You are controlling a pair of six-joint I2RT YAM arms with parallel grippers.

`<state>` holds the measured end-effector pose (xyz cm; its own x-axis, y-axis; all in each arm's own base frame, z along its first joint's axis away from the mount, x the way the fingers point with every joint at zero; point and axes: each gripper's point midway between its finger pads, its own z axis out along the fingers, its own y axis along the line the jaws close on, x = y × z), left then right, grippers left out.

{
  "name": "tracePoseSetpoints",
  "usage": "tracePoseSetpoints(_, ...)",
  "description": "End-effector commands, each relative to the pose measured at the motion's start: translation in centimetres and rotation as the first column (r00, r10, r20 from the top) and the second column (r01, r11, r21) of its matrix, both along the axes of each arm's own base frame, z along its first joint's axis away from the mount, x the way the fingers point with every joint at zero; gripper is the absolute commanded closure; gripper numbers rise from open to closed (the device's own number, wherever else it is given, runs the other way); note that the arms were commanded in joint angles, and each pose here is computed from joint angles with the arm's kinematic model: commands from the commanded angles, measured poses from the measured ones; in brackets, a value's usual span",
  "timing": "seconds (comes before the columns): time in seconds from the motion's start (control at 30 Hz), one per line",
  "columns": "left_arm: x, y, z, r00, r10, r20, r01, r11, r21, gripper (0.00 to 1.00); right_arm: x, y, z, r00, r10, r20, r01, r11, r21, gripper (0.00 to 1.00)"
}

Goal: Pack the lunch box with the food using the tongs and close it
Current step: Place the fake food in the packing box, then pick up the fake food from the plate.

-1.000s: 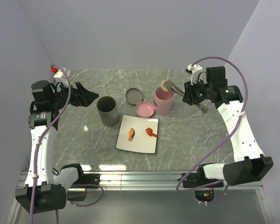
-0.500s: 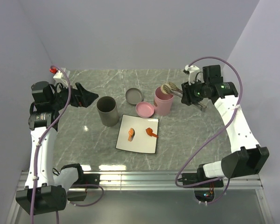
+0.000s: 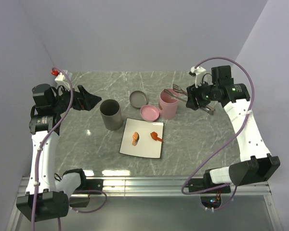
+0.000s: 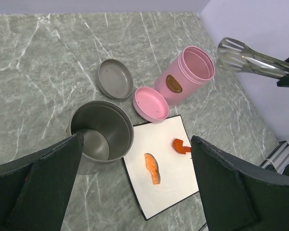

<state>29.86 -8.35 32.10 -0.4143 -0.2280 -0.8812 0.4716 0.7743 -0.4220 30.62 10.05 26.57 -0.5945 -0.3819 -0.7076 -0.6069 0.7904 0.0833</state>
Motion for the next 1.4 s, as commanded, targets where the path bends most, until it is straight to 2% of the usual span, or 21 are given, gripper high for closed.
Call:
tracePoseSetpoints(0.0,-0.1,0.0,1.2,0.999,-0.003,0.05,0.003,1.0,0.009,0.01,-3.1,1.4,2.2,0.993,0.11,0.052,-0.111,0.994,0.013,0.42)
tracePoseSetpoints(0.27,-0.2,0.0,1.3,0.999,-0.004,0.054,0.004,1.0,0.008,0.01,-8.6,5.2,-1.1,0.964,0.268,0.0,-0.267,0.963,-0.038,0.43)
tracePoseSetpoints(0.53,-0.2,0.0,1.1,0.999,-0.004,0.05,0.004,1.0,0.006,0.01,-11.1,6.3,-7.4,0.963,0.234,-0.132,-0.241,0.97,-0.036,0.43)
tracePoseSetpoints(0.83,-0.1,0.1,1.0,0.999,0.002,0.051,-0.002,1.0,0.001,0.01,-11.6,5.8,-11.6,0.956,0.21,-0.207,-0.232,0.968,-0.093,0.42)
tracePoseSetpoints(1.37,0.0,0.1,0.9,0.999,-0.002,0.045,0.002,1.0,-0.001,0.01,-10.7,6.7,-14.3,0.943,0.214,-0.255,-0.256,0.956,-0.145,0.4)
